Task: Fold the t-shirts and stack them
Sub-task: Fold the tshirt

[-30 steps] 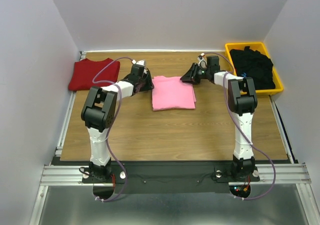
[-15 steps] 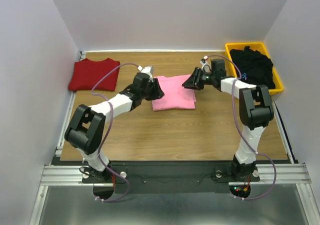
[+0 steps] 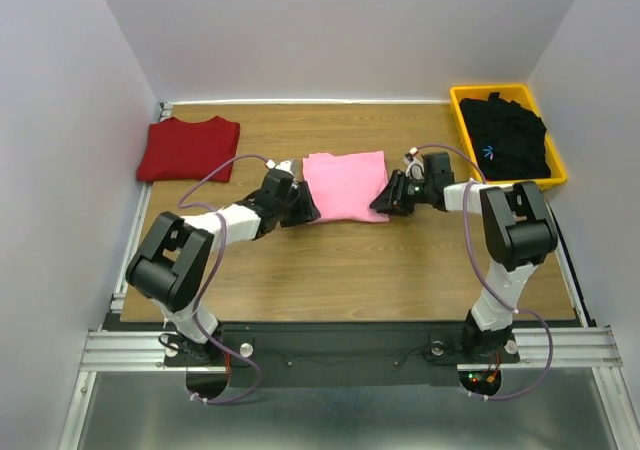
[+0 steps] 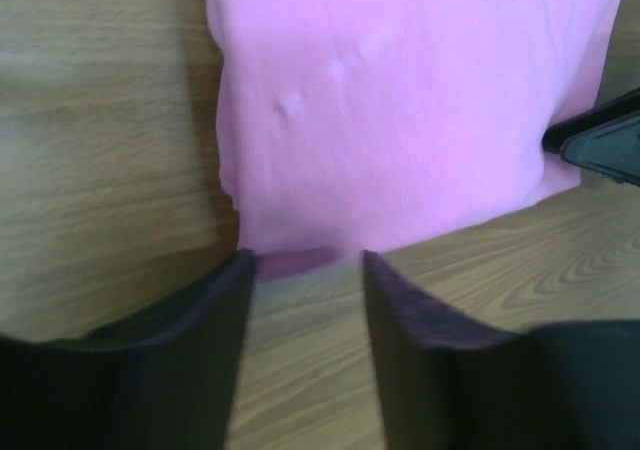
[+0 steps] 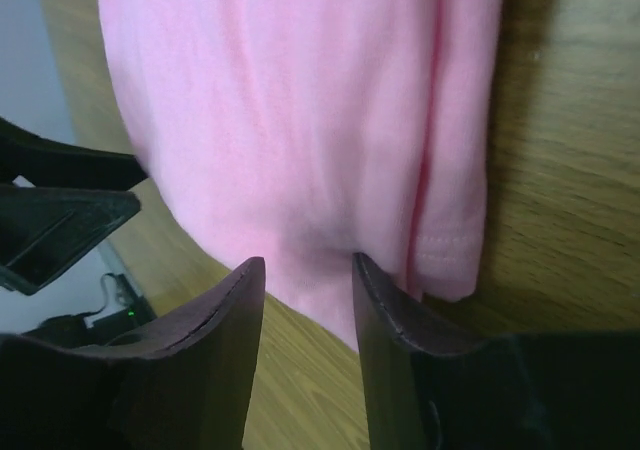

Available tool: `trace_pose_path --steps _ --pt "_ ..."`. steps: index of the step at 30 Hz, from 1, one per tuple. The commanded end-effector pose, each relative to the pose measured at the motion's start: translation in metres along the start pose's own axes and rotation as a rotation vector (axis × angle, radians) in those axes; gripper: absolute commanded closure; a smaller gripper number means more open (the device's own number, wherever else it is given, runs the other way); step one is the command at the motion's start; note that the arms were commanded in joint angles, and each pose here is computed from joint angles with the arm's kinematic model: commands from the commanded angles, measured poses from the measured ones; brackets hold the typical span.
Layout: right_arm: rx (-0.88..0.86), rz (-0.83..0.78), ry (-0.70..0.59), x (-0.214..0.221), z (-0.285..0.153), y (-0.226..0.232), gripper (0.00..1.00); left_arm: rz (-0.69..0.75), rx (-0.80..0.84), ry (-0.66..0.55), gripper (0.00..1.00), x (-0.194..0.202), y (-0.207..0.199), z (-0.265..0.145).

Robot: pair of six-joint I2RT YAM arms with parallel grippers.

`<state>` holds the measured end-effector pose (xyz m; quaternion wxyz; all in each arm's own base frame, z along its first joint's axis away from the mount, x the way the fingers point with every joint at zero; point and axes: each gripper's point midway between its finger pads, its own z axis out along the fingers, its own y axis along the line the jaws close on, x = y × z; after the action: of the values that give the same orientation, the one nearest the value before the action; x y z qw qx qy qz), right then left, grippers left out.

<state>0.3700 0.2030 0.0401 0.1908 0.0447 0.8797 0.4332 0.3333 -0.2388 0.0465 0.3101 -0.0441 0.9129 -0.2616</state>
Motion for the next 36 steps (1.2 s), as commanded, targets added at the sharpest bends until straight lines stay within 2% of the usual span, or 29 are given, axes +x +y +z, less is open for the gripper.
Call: trace_pose_path --steps 1,5,7,11,16,26,32,36 --pt "0.098 -0.183 -0.074 -0.031 -0.019 0.021 0.48 0.031 -0.034 -0.114 0.29 -0.032 -0.005 -0.035" --pt "0.234 -0.400 -0.013 -0.038 -0.015 0.053 0.41 0.052 -0.104 -0.224 0.12 -0.070 0.009 -0.061" --pt "0.284 -0.494 -0.003 -0.030 -0.003 0.072 0.39 0.039 -0.160 -0.228 0.09 -0.078 0.028 -0.070" --pt "0.319 -0.683 -0.035 -0.025 0.016 0.119 0.38 -0.014 -0.317 -0.241 0.07 -0.096 0.086 -0.090" --pt "0.402 -0.877 -0.048 -0.005 0.043 0.146 0.40 -0.059 -0.490 -0.272 0.10 -0.102 0.138 -0.107" --pt "0.435 -1.039 0.011 0.026 0.099 0.163 0.41 -0.066 -0.540 -0.282 0.11 -0.108 0.153 -0.107" --pt "0.488 -1.069 0.064 0.045 0.122 0.149 0.45 -0.072 -0.534 -0.272 0.11 -0.106 0.154 -0.105" --pt "0.611 -1.075 0.109 0.056 0.126 0.113 0.46 -0.069 -0.533 -0.267 0.11 -0.106 0.153 -0.104"
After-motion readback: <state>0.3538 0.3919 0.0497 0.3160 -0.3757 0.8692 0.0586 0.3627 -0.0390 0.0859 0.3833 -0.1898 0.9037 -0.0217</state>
